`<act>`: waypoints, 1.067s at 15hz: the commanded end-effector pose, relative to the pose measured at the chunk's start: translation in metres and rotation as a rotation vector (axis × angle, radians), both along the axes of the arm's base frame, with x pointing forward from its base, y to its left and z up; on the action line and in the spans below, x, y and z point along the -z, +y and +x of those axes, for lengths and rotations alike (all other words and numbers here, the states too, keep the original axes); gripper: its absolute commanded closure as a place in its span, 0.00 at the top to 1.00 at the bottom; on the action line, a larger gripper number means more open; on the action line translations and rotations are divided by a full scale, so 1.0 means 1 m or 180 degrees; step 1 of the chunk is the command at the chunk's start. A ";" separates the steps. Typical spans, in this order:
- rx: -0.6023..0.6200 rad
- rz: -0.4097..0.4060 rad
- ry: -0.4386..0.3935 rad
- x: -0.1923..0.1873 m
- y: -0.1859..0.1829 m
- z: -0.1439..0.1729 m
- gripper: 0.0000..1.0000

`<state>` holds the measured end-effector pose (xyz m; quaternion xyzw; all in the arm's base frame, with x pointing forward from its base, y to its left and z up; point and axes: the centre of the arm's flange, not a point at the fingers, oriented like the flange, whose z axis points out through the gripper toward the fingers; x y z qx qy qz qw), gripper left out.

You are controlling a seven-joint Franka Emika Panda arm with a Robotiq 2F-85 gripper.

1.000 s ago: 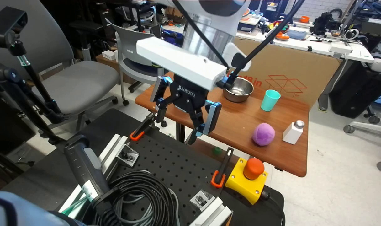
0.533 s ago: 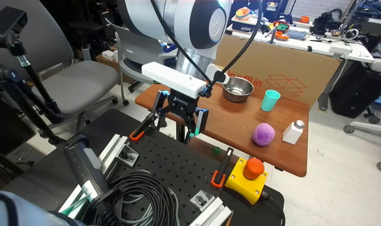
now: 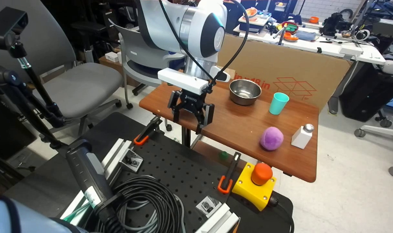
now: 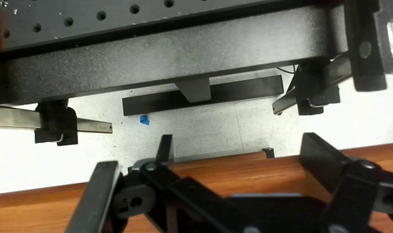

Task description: Move the tin can forward

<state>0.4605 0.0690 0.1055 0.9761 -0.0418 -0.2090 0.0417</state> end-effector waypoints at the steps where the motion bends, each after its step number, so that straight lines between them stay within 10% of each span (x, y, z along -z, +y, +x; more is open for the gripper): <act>1: 0.0113 0.0016 0.0147 -0.003 0.015 0.045 1.00; 6: 0.0504 -0.0111 0.0454 -0.017 0.010 0.092 1.00; 12: 0.0511 -0.0588 -0.0294 -0.004 -0.004 0.141 1.00; 16: 0.0383 -0.0675 -0.0208 0.004 0.012 0.138 1.00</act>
